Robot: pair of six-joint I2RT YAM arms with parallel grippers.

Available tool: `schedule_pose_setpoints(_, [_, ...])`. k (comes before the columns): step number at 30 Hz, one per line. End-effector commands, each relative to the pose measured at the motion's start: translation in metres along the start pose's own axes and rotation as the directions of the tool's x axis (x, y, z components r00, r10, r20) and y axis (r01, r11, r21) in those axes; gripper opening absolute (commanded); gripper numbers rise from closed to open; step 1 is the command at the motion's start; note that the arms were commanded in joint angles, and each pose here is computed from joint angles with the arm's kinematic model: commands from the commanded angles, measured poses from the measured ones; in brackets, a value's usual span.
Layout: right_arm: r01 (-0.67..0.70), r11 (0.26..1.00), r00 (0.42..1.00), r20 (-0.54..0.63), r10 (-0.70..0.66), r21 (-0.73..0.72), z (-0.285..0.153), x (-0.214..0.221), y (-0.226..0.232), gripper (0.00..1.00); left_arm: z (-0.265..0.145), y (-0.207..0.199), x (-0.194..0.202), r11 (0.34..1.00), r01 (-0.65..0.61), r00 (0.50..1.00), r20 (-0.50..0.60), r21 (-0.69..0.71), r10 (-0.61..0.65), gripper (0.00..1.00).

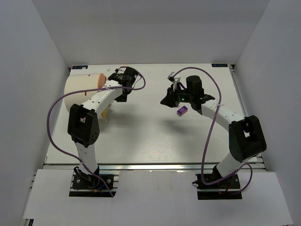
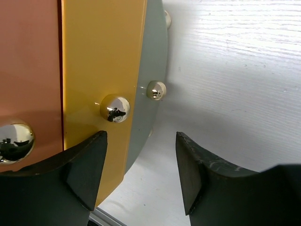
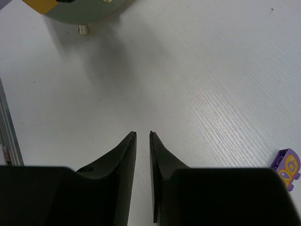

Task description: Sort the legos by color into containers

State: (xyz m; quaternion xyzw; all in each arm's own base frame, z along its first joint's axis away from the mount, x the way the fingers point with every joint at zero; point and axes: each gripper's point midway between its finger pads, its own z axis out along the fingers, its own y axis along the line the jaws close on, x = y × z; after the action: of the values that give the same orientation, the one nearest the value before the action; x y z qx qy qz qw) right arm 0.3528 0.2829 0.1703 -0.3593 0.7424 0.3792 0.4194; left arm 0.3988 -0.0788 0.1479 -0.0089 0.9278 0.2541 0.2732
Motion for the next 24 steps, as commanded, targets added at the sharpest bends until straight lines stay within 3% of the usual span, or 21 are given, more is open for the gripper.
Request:
schedule_pose_setpoints(1, [0.029, 1.0, 0.999, 0.029, -0.029, 0.002, 0.0, -0.017, -0.003, 0.23, -0.009, 0.027, -0.005, 0.997, 0.025, 0.999, 0.037, -0.075, -0.022, 0.71])
schedule_pose_setpoints(8, [0.025, 1.0, 0.999, 0.03, -0.025, 0.004, -0.001, -0.017, -0.004, 0.24, -0.007, 0.031, 0.001, 0.995, 0.016, 0.999, 0.033, -0.097, -0.013, 0.68])
schedule_pose_setpoints(10, [0.025, 1.0, 0.999, 0.029, -0.025, 0.006, -0.001, -0.016, -0.005, 0.24, -0.008, 0.03, -0.001, 0.996, 0.019, 0.999, 0.039, -0.09, -0.015, 0.6])
schedule_pose_setpoints(11, [0.024, 1.0, 0.999, 0.029, -0.025, 0.007, -0.001, -0.016, -0.005, 0.23, -0.011, 0.027, -0.003, 0.997, 0.018, 0.999, 0.05, -0.078, -0.014, 0.45])
schedule_pose_setpoints(15, [0.026, 1.0, 0.999, 0.028, -0.026, 0.004, -0.001, -0.016, -0.004, 0.24, -0.017, 0.011, -0.011, 1.0, 0.008, 0.997, 0.076, 0.016, -0.009, 0.21])
schedule_pose_setpoints(24, [0.024, 1.0, 0.999, 0.021, -0.024, 0.005, -0.001, -0.011, -0.005, 0.23, -0.001, -0.016, 0.003, 0.994, -0.049, 0.999, 0.023, 0.096, 0.047, 0.12])
